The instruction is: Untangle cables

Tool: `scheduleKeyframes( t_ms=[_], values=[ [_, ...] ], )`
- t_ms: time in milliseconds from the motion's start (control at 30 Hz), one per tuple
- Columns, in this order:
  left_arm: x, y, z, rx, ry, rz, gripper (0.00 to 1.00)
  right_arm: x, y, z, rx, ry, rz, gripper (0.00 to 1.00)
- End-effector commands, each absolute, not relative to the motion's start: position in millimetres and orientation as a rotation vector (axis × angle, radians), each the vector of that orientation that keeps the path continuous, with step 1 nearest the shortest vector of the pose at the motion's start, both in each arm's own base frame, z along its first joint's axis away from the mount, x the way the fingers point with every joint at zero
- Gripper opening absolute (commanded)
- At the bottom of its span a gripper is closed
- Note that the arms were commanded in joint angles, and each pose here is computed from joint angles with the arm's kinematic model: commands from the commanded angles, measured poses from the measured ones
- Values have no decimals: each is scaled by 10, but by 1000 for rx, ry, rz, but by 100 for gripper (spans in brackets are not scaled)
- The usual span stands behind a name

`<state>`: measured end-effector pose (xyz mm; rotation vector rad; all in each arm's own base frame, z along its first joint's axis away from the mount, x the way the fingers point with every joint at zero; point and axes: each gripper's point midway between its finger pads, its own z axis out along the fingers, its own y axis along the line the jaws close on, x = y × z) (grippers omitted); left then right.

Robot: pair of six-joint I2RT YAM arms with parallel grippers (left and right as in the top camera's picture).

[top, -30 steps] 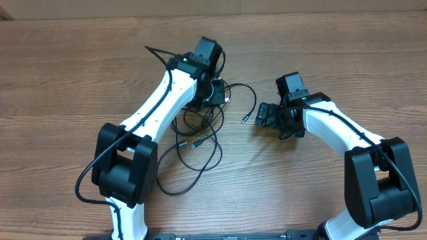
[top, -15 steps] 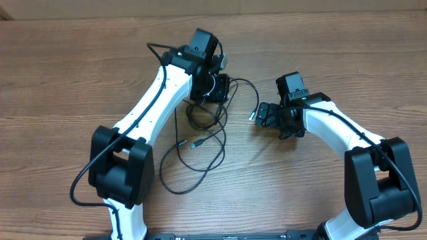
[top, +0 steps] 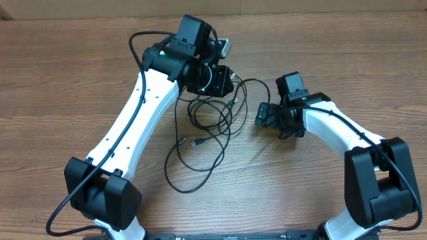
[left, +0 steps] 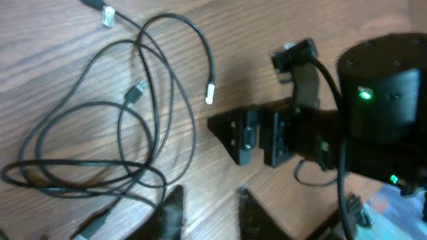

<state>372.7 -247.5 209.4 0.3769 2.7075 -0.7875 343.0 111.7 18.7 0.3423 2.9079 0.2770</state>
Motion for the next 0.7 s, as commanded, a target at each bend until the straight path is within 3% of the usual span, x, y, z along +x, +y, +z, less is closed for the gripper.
scheduleKeyframes(
  t_ms=[0,300,433,533,567,667],
  values=[
    [3748,-2439,1924,378,2742,-711,35,3405,1080,158,388,2910,260,100],
    [3635,-2697,1447,462,2835,-672,27,3491,720,158,642,2870,280,100],
    [3762,-2435,1202,412,2873,-380,29,3482,819,206,647,2889,491,100],
    [3865,-2089,1106,301,2896,-151,29,3434,1076,311,478,2907,741,100],
    [3891,-1988,1097,269,2900,-107,29,3421,1137,341,440,2905,798,99],
    [3955,-1730,1085,192,2920,-60,31,3369,1327,415,403,2905,930,75]
  ],
)
